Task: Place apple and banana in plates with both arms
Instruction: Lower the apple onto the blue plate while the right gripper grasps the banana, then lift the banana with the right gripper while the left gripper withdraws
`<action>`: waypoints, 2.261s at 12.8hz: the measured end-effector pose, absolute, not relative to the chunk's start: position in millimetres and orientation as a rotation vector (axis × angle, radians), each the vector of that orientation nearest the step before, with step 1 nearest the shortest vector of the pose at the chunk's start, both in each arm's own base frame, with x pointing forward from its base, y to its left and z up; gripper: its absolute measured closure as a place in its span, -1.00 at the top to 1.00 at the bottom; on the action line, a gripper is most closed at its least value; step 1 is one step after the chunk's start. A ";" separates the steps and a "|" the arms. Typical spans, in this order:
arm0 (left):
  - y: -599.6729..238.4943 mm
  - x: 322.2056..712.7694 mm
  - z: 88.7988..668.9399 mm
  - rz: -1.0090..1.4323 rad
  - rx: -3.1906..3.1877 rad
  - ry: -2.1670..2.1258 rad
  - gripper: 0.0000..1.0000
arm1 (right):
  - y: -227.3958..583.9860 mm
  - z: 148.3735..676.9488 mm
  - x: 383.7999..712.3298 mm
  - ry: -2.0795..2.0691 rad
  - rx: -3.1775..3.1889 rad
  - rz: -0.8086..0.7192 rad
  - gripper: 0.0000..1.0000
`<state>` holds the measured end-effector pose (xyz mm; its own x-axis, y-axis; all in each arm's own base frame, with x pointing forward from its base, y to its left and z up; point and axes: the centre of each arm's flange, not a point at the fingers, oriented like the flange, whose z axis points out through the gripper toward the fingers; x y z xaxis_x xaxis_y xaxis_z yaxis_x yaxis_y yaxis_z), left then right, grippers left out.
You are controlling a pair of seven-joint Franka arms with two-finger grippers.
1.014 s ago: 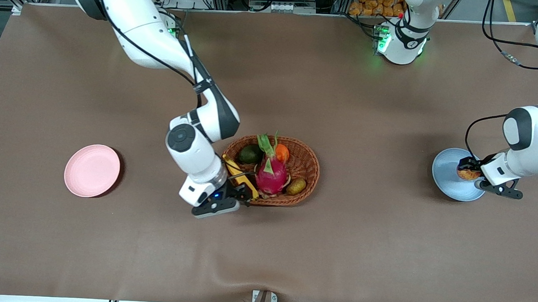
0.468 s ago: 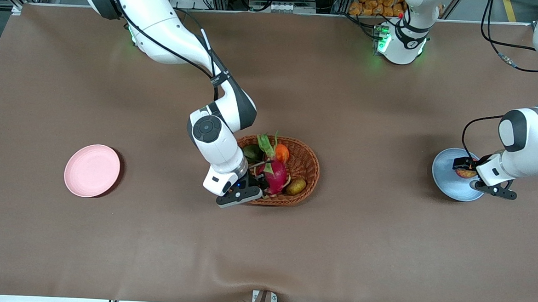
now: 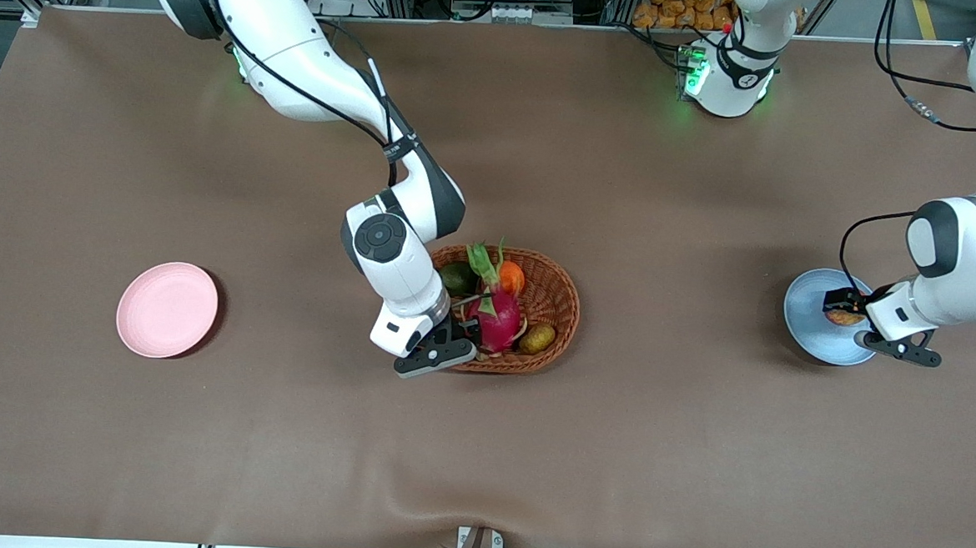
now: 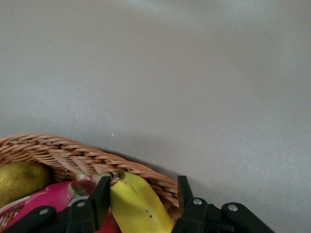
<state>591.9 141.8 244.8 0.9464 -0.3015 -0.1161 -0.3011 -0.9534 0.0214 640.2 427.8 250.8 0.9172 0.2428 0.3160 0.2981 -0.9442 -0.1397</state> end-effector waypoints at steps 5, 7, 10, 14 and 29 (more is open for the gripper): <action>118.1 636.8 350.1 -0.145 3.108 -0.543 1.00 | 428.6 250.4 639.6 -0.421 -2.896 -0.445 -0.30; 111.9 645.1 367.9 -0.110 3.111 -0.559 1.00 | 429.8 250.2 638.8 -0.426 -2.897 -0.444 -0.31; 96.5 651.9 386.4 -0.100 3.098 -0.594 1.00 | 428.9 251.9 640.2 -0.420 -2.899 -0.447 -0.31; 77.7 658.8 408.3 -0.084 3.093 -0.636 1.00 | 413.9 285.7 658.5 -0.346 -2.948 -0.366 -0.31; 9.4 580.0 591.0 -0.117 3.091 -0.126 1.00 | 89.1 411.4 696.1 0.156 -3.164 -0.042 -0.31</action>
<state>580.0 9.4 591.0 0.9939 -0.0828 -0.0735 -0.0794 -0.9957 0.0483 696.1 89.1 411.4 0.9948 -0.0983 0.0281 -0.0990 -0.9948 0.0248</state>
